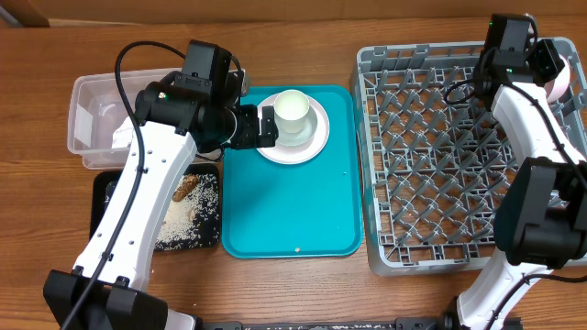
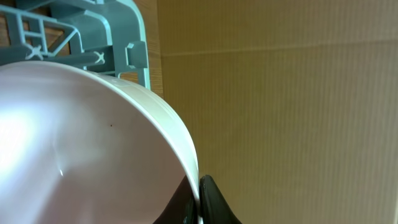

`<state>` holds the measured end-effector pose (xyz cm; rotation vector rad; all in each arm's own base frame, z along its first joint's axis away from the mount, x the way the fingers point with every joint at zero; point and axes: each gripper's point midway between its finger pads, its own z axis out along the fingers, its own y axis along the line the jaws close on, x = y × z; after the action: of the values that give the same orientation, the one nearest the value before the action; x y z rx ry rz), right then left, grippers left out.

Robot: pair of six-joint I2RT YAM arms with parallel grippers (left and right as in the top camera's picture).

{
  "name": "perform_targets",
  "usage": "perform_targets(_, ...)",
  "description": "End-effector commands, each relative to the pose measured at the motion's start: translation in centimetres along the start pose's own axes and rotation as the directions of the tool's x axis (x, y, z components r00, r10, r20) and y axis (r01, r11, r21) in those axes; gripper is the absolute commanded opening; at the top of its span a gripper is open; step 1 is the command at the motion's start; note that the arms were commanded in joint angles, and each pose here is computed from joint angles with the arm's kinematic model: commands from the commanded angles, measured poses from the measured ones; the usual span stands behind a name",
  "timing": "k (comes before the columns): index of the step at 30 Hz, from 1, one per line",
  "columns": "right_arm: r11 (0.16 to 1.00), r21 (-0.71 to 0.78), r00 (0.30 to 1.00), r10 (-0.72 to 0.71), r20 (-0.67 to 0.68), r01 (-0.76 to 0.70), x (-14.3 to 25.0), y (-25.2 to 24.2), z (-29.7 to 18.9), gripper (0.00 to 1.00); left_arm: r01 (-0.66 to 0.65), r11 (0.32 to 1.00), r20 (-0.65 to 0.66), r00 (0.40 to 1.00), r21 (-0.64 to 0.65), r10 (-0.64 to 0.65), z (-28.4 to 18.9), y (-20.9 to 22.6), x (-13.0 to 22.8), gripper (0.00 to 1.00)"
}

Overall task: Sort waste into correct bins and load items into the dishwasher
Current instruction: 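Lower the pink plate into the grey rack and open the right gripper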

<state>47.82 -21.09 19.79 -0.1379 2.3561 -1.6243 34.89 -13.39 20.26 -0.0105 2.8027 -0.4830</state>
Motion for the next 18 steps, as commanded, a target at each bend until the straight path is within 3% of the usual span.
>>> perform_targets(1, 1.0, 0.003, 1.0, -0.028, 0.004, 0.028, -0.3, -0.1, -0.1, 0.04, -0.026, 1.0, 0.035, 0.999, -0.003, 0.026, -1.1, -0.2, -0.4, 1.0)
perform_targets(18, 0.996, -0.083, 1.0, -0.013, 0.026, 0.015, -0.5, 2.4, -1.0, 0.04, -0.026, 1.0, 0.035, 0.999, -0.002, 0.026, -1.1, -0.2, -0.4, 1.0)
